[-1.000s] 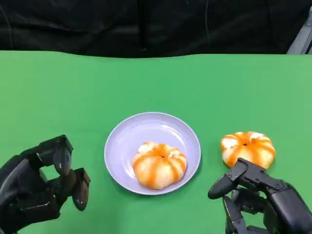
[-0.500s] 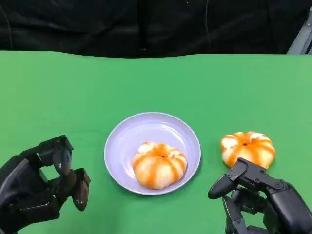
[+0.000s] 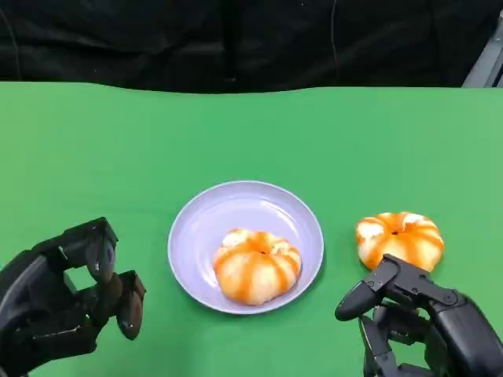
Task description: Grasp the bread from the table and place it into the plate.
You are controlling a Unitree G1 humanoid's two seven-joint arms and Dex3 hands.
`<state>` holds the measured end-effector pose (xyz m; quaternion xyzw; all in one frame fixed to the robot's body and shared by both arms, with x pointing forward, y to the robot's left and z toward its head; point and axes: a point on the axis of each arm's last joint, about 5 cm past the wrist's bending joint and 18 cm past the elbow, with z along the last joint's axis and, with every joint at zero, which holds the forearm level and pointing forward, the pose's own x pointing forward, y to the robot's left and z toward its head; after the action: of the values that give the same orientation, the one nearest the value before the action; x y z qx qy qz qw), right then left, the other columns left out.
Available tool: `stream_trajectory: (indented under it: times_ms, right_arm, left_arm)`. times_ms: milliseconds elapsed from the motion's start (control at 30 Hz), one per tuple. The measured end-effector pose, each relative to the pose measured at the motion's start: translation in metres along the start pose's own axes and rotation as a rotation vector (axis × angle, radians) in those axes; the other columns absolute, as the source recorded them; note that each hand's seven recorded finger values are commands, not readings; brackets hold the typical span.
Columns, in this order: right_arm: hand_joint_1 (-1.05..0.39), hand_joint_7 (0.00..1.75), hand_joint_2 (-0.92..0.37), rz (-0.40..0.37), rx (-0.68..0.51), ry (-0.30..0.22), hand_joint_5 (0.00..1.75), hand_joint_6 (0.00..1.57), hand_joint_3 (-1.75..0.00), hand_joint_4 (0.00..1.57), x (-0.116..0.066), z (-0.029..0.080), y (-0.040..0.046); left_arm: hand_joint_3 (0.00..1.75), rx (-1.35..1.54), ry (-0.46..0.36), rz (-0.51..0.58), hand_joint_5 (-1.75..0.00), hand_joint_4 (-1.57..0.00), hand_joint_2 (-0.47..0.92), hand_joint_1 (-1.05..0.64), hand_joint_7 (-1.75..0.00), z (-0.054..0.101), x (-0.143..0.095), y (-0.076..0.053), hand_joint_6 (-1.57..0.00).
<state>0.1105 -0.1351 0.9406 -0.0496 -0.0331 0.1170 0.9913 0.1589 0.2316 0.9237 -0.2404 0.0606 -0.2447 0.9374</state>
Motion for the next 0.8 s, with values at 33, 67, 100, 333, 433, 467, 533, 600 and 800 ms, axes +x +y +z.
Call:
stream_trajectory:
  times_ms: [33,67,100,333,433,467,533,600,800]
  right_arm:
    - [-0.06,1.45,-0.68,0.000,0.000,0.000,1.75,0.72,-0.99,0.77,0.0000,0.0000,0.0000]
    - [-0.06,1.45,-0.68,0.000,0.000,0.000,1.75,0.72,-0.99,0.77,0.0000,0.0000,0.0000]
    - [-0.06,1.45,-0.68,0.000,0.000,0.000,1.75,0.72,-0.99,0.77,0.0000,0.0000,0.0000]
    - [-0.06,1.45,-0.68,0.000,0.000,0.000,1.75,0.72,-0.99,0.77,0.0000,0.0000,0.0000]
    - [-0.06,1.45,-0.68,0.000,0.000,0.000,1.75,0.72,-0.99,0.77,0.0000,0.0000,0.0000]
    - [-0.06,1.45,-0.68,0.000,0.000,0.000,1.75,0.72,-0.99,0.77,0.0000,0.0000,0.0000]
    - [-0.06,1.45,-0.68,0.000,0.000,0.000,1.75,0.72,-0.99,0.77,0.0000,0.0000,0.0000]
    - [-0.06,1.45,-0.68,0.000,0.000,0.000,1.75,0.72,-0.99,0.77,0.0000,0.0000,0.0000]
    - [-0.06,1.45,-0.68,0.000,0.000,0.000,1.75,0.72,-0.99,0.77,0.0000,0.0000,0.0000]
  left_arm:
    - [1.51,0.000,0.000,0.000,-1.75,-0.89,0.45,-0.04,-1.72,0.0000,0.0000,0.0000,-0.80]
    - [1.51,0.000,0.000,0.000,-1.75,-0.89,0.45,-0.04,-1.72,0.0000,0.0000,0.0000,-0.80]
    - [1.51,0.000,0.000,0.000,-1.75,-0.89,0.45,-0.04,-1.72,0.0000,0.0000,0.0000,-0.80]
    - [1.51,0.000,0.000,0.000,-1.75,-0.89,0.45,-0.04,-1.72,0.0000,0.0000,0.0000,-0.80]
    - [1.51,0.000,0.000,0.000,-1.75,-0.89,0.45,-0.04,-1.72,0.0000,0.0000,0.0000,-0.80]
    - [1.51,0.000,0.000,0.000,-1.75,-0.89,0.45,-0.04,-1.72,0.0000,0.0000,0.0000,-0.80]
    - [1.51,0.000,0.000,0.000,-1.75,-0.89,0.45,-0.04,-1.72,0.0000,0.0000,0.0000,-0.80]
    - [1.51,0.000,0.000,0.000,-1.75,-0.89,0.45,-0.04,-1.72,0.0000,0.0000,0.0000,-0.80]
    - [1.51,0.000,0.000,0.000,-1.75,-0.89,0.45,-0.04,-1.72,0.0000,0.0000,0.0000,-0.80]
